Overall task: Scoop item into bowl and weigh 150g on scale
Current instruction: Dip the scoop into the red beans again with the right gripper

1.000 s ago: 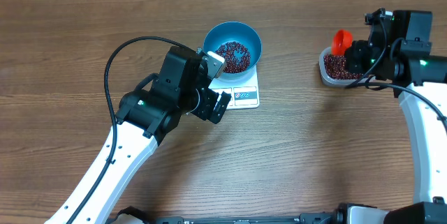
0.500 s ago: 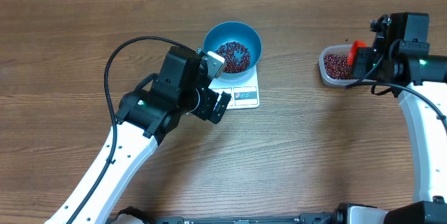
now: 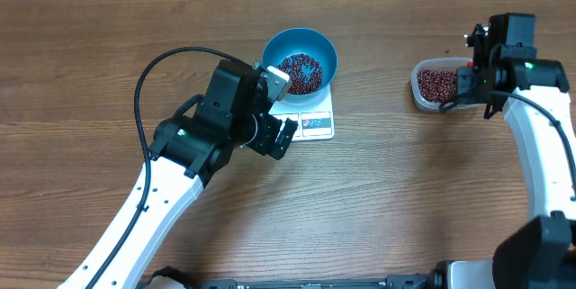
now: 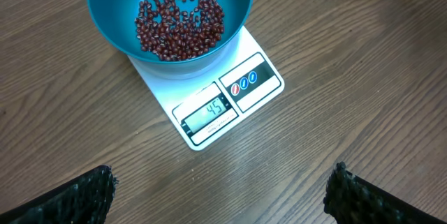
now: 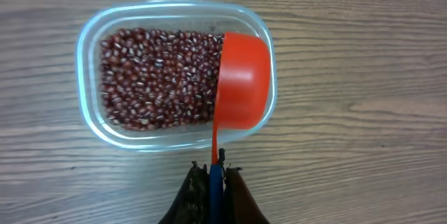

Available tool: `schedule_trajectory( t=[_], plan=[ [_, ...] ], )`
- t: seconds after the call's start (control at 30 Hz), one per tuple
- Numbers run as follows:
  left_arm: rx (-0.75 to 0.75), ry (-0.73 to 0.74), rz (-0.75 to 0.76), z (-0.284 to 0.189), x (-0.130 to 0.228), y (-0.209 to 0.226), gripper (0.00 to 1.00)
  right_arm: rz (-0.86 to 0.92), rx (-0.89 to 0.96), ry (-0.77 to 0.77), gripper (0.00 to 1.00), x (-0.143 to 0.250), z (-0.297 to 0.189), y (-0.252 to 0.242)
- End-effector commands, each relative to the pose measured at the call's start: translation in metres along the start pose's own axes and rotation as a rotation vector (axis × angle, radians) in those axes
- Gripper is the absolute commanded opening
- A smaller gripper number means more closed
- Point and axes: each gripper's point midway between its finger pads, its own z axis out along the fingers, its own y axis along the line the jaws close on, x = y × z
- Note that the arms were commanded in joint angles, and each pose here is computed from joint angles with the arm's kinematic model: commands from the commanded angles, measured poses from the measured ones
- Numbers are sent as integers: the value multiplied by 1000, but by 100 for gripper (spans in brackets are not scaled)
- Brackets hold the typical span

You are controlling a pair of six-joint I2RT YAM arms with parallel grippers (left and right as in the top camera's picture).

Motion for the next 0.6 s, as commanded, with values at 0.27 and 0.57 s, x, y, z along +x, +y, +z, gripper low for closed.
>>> schedule_trajectory(
  t=[0.27,0.57],
  plan=[
    [10,-11,17,-3,-2,-1,100,-107,12,60,4,-2,38,6],
    [10,-11,17,-3,-2,-1,100,-147,-126,99,4,4,63,37]
  ],
)
